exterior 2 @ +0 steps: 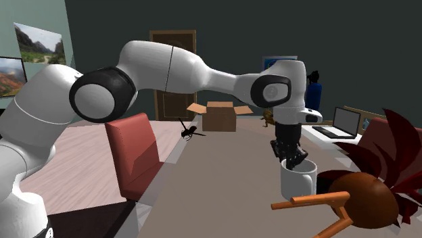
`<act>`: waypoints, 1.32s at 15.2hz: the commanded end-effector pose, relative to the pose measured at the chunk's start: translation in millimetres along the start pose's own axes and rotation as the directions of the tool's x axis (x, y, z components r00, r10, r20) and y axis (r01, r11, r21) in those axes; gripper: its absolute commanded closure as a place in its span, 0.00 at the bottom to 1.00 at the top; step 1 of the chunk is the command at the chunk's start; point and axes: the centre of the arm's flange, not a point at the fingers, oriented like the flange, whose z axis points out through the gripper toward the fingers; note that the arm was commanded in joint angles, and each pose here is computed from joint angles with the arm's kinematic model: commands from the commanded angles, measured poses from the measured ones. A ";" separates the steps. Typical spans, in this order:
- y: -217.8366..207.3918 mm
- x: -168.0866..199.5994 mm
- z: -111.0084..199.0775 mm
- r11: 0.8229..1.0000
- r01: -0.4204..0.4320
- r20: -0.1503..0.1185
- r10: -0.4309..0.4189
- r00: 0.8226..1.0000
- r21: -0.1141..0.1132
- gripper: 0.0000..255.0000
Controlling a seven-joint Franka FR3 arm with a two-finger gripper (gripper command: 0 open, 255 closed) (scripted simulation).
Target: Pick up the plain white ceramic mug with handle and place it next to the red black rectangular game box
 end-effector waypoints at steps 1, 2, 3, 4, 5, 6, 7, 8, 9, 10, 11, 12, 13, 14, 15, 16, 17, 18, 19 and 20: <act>2.7 -2.0 15.7 1.000 -0.003 0.006 0.003 1.000 -0.001 1.00; 2.7 -2.4 21.0 1.000 -0.003 0.006 0.003 1.000 -0.001 1.00; 2.6 -2.9 26.3 1.000 -0.003 0.006 0.003 1.000 -0.001 1.00; 2.6 -3.3 31.5 1.000 -0.003 0.006 0.003 1.000 -0.001 1.00; 2.5 -3.8 36.8 1.000 -0.003 0.006 0.003 1.000 -0.001 1.00; 2.5 -4.3 42.0 1.000 -0.003 0.006 0.003 1.000 -0.001 1.00; 2.4 -4.7 47.3 1.000 -0.003 0.006 0.003 1.000 -0.001 1.00; 2.4 -4.9 49.4 1.000 -0.003 0.006 0.003 1.000 -0.001 1.00; 2.4 -4.9 49.4 1.000 -0.003 0.006 0.003 1.000 -0.001 1.00; 2.4 -4.9 49.4 1.000 -0.003 0.006 0.003 1.000 -0.001 1.00; 2.4 -4.9 49.4 1.000 -0.003 0.006 0.003 1.000 -0.001 1.00; 2.4 -4.9 49.4 1.000 -0.003 0.006 0.003 1.000 -0.001 1.00; 2.4 -4.9 49.4 1.000 -0.003 0.006 0.003 1.000 -0.001 1.00; 2.4 -4.9 49.4 1.000 -0.003 0.006 0.003 1.000 -0.001 1.00; 2.4 -4.9 49.4 1.000 -0.003 0.006 0.003 1.000 -0.001 1.00; 4.7 -3.2 51.1 1.000 -0.003 0.006 0.003 1.000 -0.001 0.00; 6.5 -5.9 50.9 1.000 -0.003 0.006 0.003 1.000 -0.001 0.00; 6.9 -6.8 51.7 1.000 -0.003 0.006 0.003 1.000 -0.001 0.00; 7.0 -6.2 52.2 1.000 -0.003 0.006 0.003 1.000 -0.001 0.00; 7.0 -5.7 52.2 1.000 -0.003 0.006 0.003 1.000 -0.001 0.00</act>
